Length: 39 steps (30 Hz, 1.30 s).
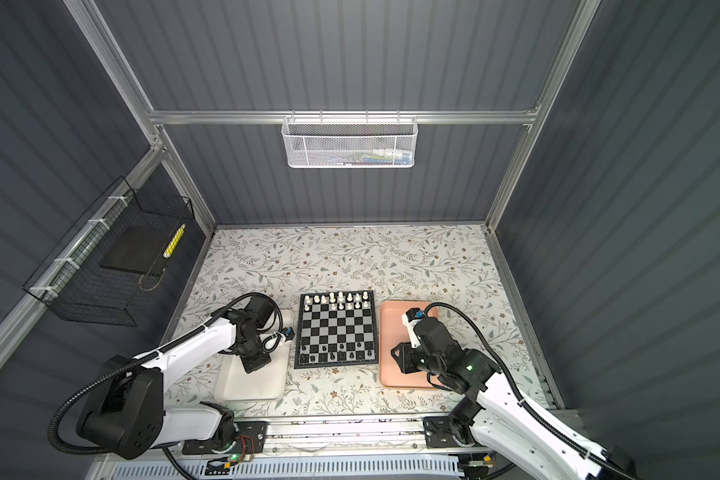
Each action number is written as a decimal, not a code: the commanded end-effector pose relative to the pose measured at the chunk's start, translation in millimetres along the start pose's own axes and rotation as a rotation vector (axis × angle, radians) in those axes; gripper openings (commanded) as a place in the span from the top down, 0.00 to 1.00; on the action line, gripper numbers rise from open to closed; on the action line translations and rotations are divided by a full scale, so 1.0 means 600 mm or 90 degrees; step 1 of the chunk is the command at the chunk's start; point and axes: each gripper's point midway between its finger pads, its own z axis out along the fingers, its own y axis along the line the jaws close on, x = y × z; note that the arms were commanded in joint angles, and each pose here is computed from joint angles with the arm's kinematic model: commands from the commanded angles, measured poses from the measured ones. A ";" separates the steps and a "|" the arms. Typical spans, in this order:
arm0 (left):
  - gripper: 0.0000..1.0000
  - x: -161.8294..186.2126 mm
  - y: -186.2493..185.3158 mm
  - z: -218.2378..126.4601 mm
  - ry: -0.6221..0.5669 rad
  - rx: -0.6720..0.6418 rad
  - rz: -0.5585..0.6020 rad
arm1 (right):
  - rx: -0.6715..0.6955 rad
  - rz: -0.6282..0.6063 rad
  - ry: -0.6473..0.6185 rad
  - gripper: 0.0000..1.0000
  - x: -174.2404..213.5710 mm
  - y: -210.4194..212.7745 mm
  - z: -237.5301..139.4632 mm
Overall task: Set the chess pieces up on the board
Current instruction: 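Close the left gripper on the white pawn, then lift the white pawn and carry it toward the board's white rows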
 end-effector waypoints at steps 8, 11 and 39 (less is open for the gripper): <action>0.93 -0.009 0.008 -0.016 -0.004 0.005 -0.006 | 0.007 0.000 0.017 0.70 0.011 -0.005 0.005; 0.93 -0.013 0.011 -0.024 -0.008 0.006 -0.006 | 0.006 0.001 0.017 0.70 0.011 -0.005 0.005; 0.91 -0.096 0.053 -0.085 -0.044 0.006 0.021 | 0.006 0.011 0.018 0.70 0.012 -0.004 0.003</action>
